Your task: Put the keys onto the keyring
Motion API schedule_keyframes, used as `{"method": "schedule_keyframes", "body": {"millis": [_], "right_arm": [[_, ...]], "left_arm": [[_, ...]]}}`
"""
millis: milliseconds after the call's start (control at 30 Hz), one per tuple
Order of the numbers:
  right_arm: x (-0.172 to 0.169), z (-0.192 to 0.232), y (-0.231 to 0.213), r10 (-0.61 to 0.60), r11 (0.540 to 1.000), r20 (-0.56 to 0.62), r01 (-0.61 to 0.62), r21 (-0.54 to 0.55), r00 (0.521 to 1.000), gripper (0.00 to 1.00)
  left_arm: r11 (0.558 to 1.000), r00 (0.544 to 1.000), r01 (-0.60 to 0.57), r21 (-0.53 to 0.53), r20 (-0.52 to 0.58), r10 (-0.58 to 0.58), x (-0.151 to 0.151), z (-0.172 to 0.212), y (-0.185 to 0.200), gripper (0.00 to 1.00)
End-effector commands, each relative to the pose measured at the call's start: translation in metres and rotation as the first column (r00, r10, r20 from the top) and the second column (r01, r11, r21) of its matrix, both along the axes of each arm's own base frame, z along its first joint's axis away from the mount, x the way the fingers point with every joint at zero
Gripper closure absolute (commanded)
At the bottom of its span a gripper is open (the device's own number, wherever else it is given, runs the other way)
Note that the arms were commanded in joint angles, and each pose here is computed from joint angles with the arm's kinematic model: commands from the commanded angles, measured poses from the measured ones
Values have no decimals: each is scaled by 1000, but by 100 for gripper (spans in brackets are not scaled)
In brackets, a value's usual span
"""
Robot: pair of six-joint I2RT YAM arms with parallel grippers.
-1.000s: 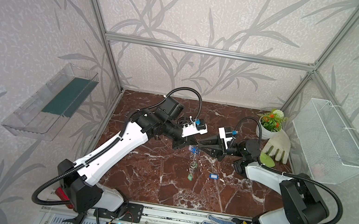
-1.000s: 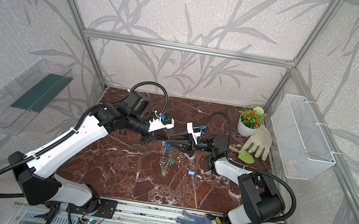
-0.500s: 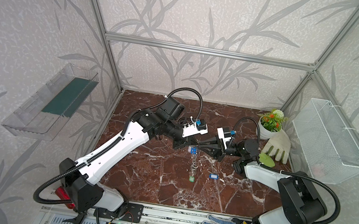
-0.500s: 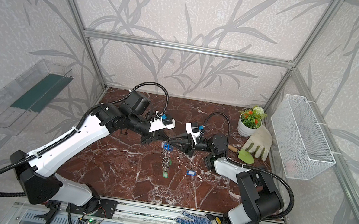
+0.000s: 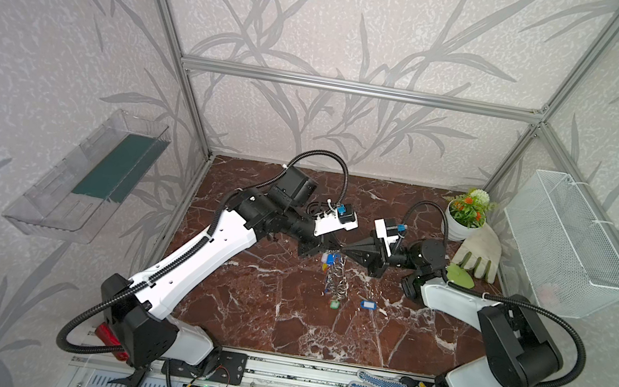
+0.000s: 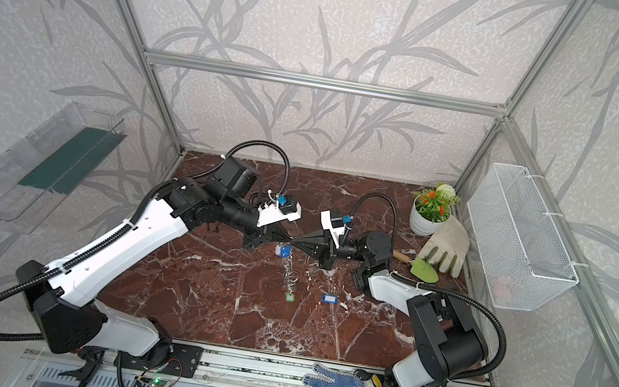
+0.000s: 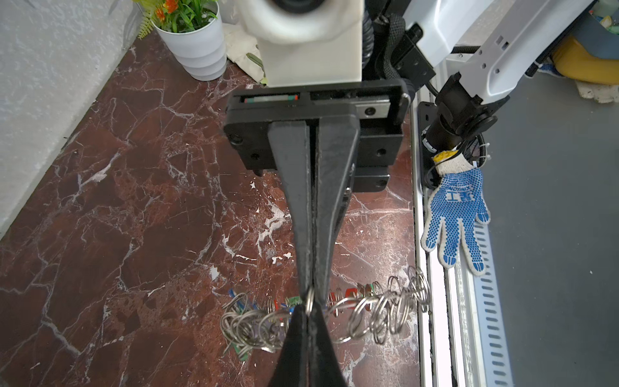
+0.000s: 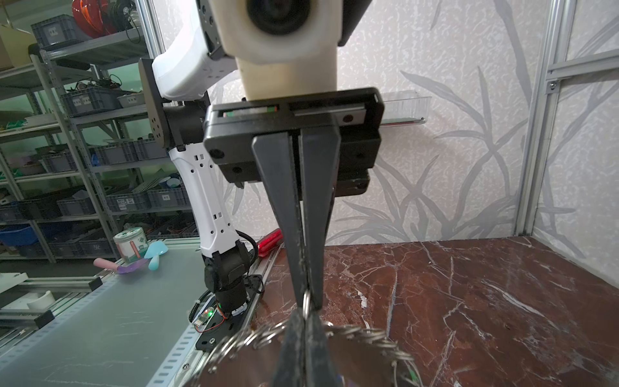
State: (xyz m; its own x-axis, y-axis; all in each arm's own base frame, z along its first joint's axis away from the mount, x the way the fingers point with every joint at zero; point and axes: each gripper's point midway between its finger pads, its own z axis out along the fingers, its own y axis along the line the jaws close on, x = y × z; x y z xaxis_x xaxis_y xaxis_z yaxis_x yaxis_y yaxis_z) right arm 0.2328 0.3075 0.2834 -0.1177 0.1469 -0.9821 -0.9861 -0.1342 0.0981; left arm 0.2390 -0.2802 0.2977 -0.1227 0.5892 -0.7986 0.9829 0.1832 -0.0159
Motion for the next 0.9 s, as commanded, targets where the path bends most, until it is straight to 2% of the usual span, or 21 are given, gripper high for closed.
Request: {"method": "schedule_keyframes", "body": {"millis": [0, 133, 267, 400, 500, 567, 700, 800, 867], "right_arm": [[-1, 14, 1, -9, 999, 34, 8, 34, 999, 100], [4, 27, 0, -43, 997, 18, 42, 62, 999, 100], [8, 42, 0, -66, 993, -10, 67, 93, 998, 100], [3, 59, 2, -75, 988, -10, 76, 132, 997, 100], [8, 72, -1, -109, 979, -51, 116, 168, 993, 100], [8, 80, -2, -103, 976, -87, 117, 182, 991, 100], [0, 95, -1, -79, 974, -98, 98, 206, 992, 100], [-1, 100, 1, -50, 975, -125, 76, 207, 991, 100], [-1, 102, 2, -34, 977, -138, 63, 205, 990, 100]], "left_arm": [[972, 992, -46, -232, 102, 71, 5, 63, -2, 84], [890, 970, -198, -410, 49, 239, 18, 89, 17, 73], [759, 933, -299, -578, -8, 361, 13, 100, 41, 63], [638, 878, -395, -661, -69, 473, 10, 90, 65, 58], [606, 864, -441, -662, -131, 486, 8, 69, 70, 57], [564, 864, -455, -689, -188, 468, 8, 61, 69, 58], [506, 897, -409, -760, -232, 377, 5, 58, 60, 60], [503, 920, -361, -785, -214, 327, 2, 59, 53, 62], [516, 933, -334, -789, -200, 298, 0, 59, 47, 64]]}}
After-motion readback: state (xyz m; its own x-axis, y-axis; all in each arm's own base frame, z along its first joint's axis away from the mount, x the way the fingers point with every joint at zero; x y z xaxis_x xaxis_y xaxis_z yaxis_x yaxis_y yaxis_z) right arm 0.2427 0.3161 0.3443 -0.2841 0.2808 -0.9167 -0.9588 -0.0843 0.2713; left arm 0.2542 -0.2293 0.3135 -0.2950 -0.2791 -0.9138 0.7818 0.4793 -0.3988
